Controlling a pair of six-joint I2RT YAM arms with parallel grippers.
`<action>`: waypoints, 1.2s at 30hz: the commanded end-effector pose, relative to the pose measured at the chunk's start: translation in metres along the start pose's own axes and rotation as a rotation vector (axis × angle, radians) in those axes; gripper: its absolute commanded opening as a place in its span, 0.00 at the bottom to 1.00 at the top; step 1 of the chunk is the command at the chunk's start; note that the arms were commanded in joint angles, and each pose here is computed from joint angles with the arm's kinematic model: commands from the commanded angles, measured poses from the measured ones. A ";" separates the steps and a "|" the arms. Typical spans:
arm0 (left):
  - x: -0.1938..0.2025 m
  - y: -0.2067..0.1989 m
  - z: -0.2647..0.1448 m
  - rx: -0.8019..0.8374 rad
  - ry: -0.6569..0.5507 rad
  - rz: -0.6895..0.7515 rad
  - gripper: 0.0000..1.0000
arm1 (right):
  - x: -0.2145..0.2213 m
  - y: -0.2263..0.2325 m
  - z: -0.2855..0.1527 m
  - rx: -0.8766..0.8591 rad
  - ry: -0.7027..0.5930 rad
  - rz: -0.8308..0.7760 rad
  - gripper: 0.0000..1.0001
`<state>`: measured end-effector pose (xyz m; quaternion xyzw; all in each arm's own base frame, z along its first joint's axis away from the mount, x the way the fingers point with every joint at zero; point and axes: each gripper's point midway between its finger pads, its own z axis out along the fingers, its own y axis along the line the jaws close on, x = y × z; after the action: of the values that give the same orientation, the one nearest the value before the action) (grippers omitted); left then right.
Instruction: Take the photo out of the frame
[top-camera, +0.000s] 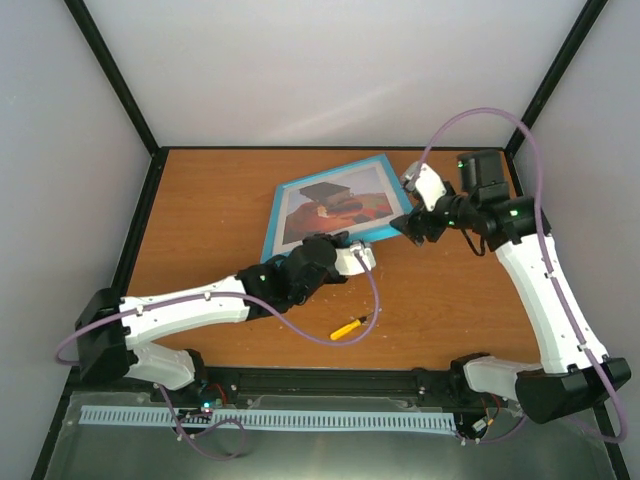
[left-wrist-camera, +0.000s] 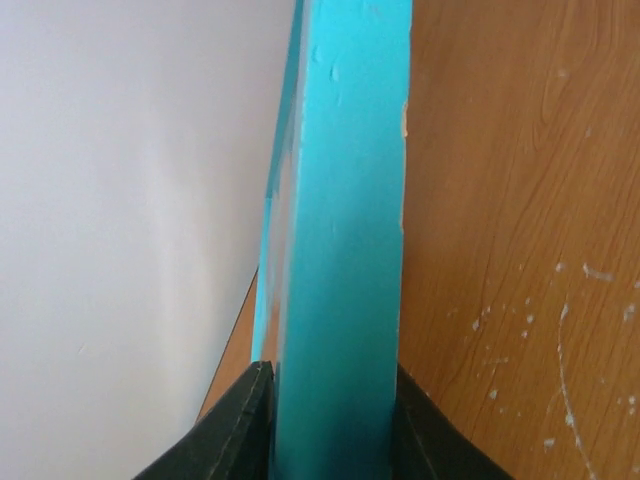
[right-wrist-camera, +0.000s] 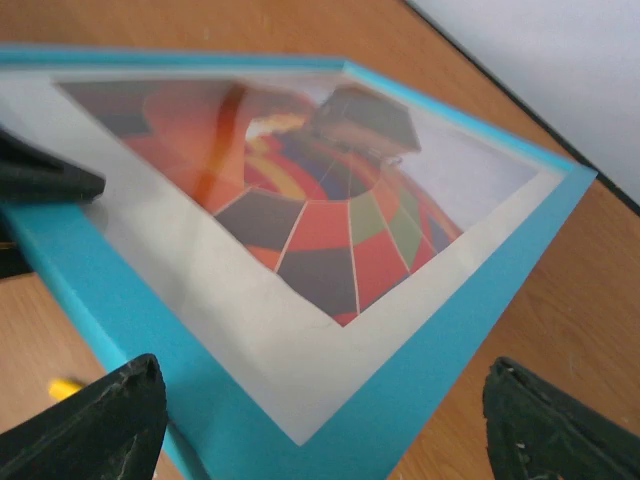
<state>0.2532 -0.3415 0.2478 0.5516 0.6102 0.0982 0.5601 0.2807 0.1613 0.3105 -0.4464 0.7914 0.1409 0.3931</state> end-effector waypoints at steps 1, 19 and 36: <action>-0.048 0.067 -0.026 -0.051 -0.121 -0.277 0.01 | -0.001 -0.038 -0.027 0.119 -0.036 0.151 0.84; -0.118 0.168 -0.035 0.001 -0.180 -0.553 0.01 | 0.024 -0.102 -0.067 0.359 -0.113 0.404 0.84; -0.129 0.262 -0.032 0.115 -0.355 -1.011 0.01 | 0.072 -0.090 -0.025 0.292 -0.031 0.448 0.83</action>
<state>0.3382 -0.3575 0.4623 0.3217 0.7294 -0.2003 0.5695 0.3195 0.0537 0.2885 -0.1989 0.8781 0.1088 0.4213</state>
